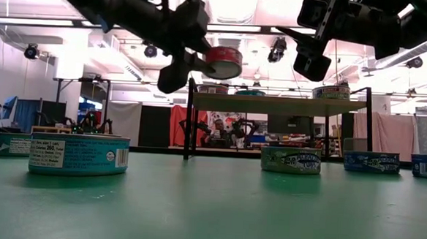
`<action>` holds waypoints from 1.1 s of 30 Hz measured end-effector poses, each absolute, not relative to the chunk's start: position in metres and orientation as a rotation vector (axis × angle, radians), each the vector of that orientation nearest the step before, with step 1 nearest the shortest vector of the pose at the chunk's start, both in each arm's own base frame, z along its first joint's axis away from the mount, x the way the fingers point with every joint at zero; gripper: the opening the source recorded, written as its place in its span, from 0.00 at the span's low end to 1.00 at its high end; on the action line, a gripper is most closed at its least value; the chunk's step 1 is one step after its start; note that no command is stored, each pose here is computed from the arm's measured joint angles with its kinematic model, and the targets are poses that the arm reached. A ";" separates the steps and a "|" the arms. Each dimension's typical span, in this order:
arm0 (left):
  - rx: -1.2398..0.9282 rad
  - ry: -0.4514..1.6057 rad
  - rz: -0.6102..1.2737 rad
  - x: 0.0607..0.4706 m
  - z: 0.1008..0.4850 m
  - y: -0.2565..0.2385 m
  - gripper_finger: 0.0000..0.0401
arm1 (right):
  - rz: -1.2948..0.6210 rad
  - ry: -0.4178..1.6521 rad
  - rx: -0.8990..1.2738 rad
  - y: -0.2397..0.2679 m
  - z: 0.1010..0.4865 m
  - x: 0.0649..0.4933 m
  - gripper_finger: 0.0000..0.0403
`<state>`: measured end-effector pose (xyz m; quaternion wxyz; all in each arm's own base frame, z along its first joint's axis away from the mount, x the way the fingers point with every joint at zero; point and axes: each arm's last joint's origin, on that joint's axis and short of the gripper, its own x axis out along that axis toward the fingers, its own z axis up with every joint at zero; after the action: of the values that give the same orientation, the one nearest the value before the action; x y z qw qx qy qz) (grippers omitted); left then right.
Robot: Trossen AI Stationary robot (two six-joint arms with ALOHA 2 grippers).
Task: Stack canned seafood by type on shelf
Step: Put the red tuna can on the shelf
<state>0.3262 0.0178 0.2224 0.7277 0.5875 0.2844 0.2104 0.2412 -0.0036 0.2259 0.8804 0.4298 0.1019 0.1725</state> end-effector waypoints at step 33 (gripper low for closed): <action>1.223 0.809 0.568 0.342 0.216 0.037 0.32 | 0.359 0.229 0.878 -0.003 0.224 0.241 0.62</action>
<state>0.3417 0.0372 0.2155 0.7065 0.5503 0.3640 0.2558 0.2410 -0.0034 0.2239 0.8834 0.4216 0.1102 0.1725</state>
